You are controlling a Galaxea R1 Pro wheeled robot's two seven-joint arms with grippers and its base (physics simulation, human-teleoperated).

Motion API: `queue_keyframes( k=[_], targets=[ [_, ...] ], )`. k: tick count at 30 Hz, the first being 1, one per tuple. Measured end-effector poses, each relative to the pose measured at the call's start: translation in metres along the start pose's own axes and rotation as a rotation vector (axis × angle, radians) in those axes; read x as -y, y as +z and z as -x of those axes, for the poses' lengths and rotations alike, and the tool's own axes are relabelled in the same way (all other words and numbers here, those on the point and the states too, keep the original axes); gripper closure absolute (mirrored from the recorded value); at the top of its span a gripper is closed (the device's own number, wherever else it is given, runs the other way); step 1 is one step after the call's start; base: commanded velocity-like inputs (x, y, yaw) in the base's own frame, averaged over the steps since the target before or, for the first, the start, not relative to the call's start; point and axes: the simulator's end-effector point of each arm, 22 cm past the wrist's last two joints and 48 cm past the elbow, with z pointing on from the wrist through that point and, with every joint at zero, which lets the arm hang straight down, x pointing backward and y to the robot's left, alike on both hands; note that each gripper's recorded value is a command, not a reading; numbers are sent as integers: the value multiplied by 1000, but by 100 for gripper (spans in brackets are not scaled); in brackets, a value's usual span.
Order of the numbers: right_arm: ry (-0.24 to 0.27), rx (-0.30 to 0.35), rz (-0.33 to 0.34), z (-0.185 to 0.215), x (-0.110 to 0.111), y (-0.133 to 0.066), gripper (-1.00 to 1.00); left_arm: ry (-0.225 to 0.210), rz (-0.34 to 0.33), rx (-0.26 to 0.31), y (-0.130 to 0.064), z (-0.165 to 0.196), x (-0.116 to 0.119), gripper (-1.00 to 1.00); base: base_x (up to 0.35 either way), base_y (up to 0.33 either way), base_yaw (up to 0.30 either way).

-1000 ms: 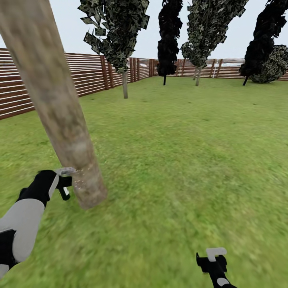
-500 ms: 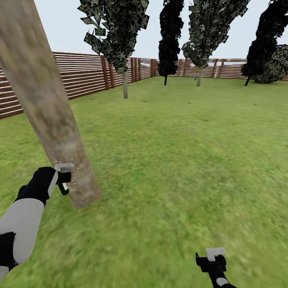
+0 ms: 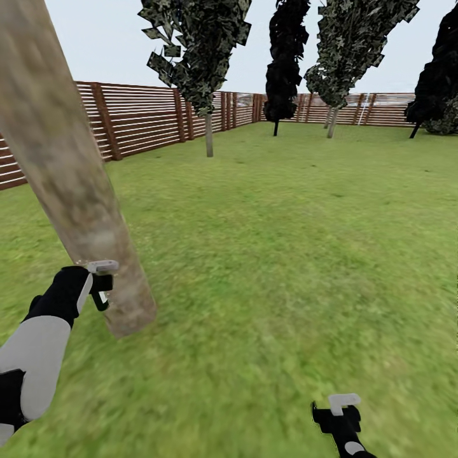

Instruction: In the garden, pick up the pesticide atomizer on the floor and spray pesticide onto both trees until each tree trunk is fully covered.

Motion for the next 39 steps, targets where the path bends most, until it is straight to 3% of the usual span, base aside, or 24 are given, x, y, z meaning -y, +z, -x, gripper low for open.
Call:
queue_keyframes(
  k=[10, 19, 22, 28, 34, 39],
  targets=[
    [1, 1, 2, 1, -1, 0, -100, 4, 1, -2, 0, 0, 0, 100, 16, -270, 40],
    [1, 1, 2, 1, -1, 0, -100, 2, 29, -37, 7, -26, -17, 100, 224, -198, 234],
    [1, 2, 2, 1, -1, 0, -100, 12, 20, -37, 7, -27, -9, 100, 242, -186, 7],
    [1, 1, 2, 1, -1, 0, -100, 12, 29, -43, 8, -30, -14, 100, 179, -213, 103],
    [1, 1, 2, 1, -1, 0, -100, 28, 74, -115, 19, -89, -44, 100, 5, -272, 275],
    [1, 1, 4, 1, -3, 0, -100, 27, 58, -144, 23, -109, -35, 100, 68, -273, 122]
  ],
)
